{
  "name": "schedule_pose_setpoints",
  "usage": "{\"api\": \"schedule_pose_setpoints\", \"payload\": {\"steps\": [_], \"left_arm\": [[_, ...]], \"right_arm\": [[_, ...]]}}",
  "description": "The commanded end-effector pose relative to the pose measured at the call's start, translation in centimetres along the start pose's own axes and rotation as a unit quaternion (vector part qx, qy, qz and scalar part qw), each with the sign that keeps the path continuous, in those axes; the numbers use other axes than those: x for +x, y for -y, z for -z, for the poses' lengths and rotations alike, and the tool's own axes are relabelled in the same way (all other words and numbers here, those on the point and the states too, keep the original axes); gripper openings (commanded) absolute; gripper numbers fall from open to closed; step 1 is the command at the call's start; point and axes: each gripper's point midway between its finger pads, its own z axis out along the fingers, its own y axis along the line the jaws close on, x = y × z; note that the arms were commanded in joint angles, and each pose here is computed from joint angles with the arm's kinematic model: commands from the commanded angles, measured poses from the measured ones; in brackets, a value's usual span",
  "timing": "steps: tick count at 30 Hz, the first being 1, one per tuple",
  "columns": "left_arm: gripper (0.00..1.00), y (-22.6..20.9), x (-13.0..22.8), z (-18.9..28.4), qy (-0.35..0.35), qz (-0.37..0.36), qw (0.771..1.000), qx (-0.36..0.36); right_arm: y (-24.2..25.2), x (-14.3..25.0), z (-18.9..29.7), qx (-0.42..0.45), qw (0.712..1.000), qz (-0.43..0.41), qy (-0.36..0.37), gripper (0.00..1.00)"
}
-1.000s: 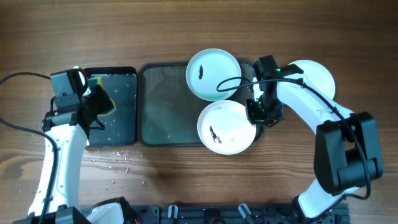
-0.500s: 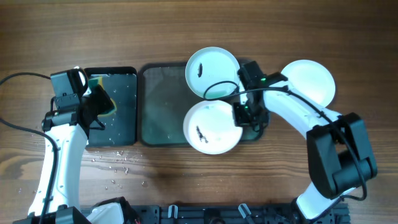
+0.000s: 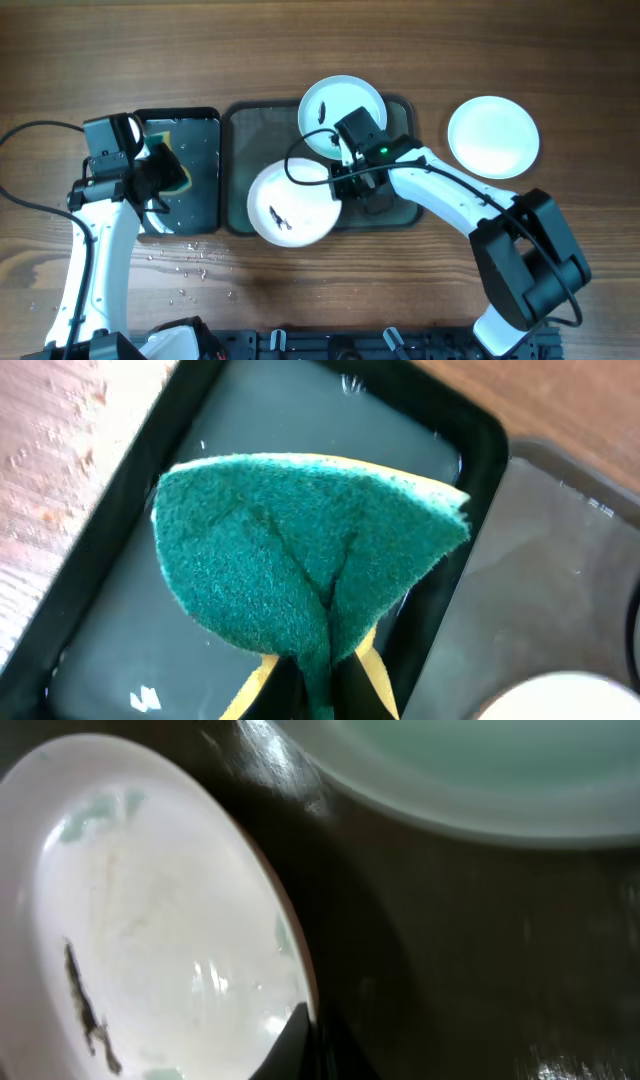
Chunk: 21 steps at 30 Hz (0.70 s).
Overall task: Clean dirty plates on tray and stack at the side
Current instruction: 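Grip the rim of the lower stained plate with the right gripper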
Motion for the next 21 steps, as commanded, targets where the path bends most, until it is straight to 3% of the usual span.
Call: {"api": "schedule_pose_setpoints", "payload": {"steps": [1, 6, 21], "left_arm": [[0.04, 0.6, 0.8, 0.0, -0.020, -0.004, 1.000, 0.023], [0.04, 0.8, 1.2, 0.0, -0.029, 0.001, 0.999, 0.028], [0.04, 1.0, 0.3, -0.1, -0.010, -0.003, 0.999, 0.033]], "right_arm": [[-0.2, -2.0, 0.4, 0.005, 0.999, -0.002, 0.046, 0.04], [0.6, -4.0, 0.7, 0.035, 0.995, 0.003, 0.092, 0.04], [-0.4, -5.1, 0.8, 0.066, 0.988, 0.030, 0.137, 0.04]]}}
